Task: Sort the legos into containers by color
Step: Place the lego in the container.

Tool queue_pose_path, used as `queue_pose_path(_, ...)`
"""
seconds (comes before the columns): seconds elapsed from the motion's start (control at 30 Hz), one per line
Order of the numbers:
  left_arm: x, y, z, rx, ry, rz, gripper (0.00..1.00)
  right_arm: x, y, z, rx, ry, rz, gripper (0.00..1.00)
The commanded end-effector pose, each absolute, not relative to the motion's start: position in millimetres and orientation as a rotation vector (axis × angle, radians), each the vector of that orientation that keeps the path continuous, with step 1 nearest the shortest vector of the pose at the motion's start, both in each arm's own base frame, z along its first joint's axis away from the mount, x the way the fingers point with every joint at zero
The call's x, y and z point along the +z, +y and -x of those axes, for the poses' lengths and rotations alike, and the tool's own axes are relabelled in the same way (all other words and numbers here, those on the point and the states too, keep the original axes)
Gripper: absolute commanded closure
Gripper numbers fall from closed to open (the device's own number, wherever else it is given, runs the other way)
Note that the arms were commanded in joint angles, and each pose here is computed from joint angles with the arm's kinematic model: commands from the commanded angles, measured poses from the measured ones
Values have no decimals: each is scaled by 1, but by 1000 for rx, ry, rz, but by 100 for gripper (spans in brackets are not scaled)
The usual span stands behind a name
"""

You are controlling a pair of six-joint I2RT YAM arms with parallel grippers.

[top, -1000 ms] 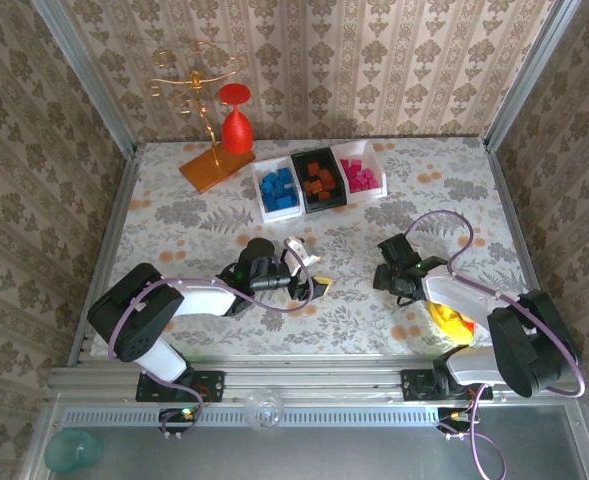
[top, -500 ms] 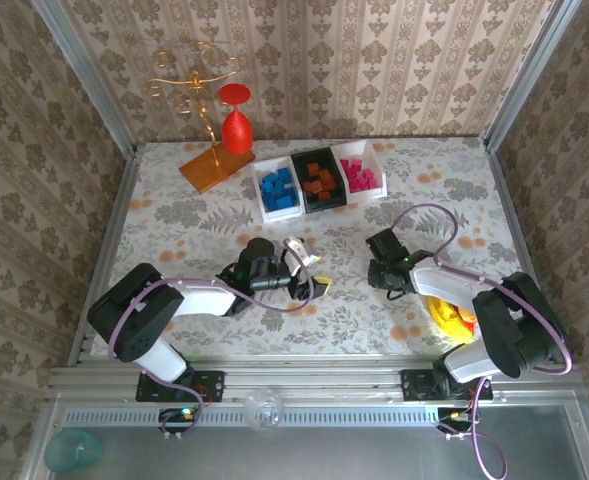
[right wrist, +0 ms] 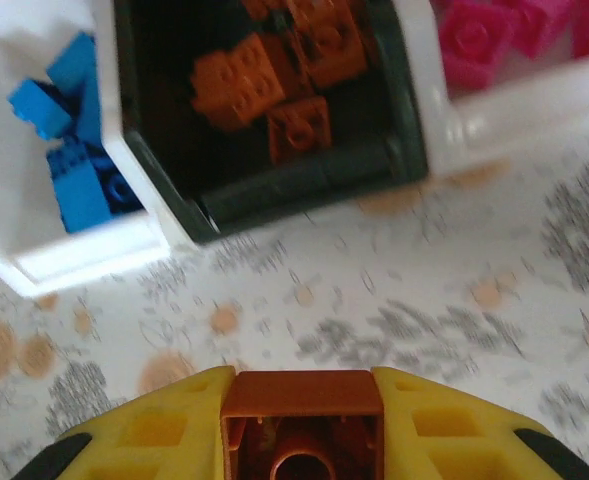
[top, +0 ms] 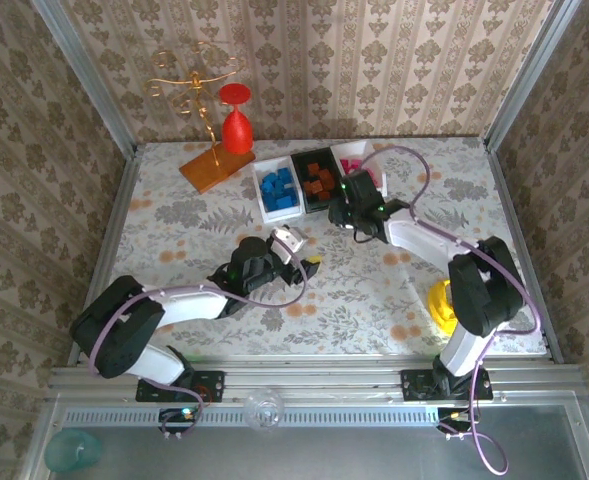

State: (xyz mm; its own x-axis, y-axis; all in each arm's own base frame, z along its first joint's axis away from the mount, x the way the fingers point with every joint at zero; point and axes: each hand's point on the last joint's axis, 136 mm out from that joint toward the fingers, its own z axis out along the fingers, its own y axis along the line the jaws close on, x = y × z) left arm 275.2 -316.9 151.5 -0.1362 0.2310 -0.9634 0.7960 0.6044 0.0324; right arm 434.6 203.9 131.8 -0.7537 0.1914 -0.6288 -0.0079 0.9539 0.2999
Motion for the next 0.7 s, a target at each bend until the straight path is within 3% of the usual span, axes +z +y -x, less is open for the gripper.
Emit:
queue_pose_path(0.0, 148, -290, -292, -408, 1702, -771, 21, 137, 216, -459, 369, 2374, -79, 69)
queue_pose_path(0.53, 158, -255, -309, -223, 1654, -600, 14, 127, 226, -580, 309, 2277, -132, 66)
queue_pose_path(0.67, 158, -253, -309, -217, 1655, -597, 13, 130, 227, -604, 267, 2259, -129, 58)
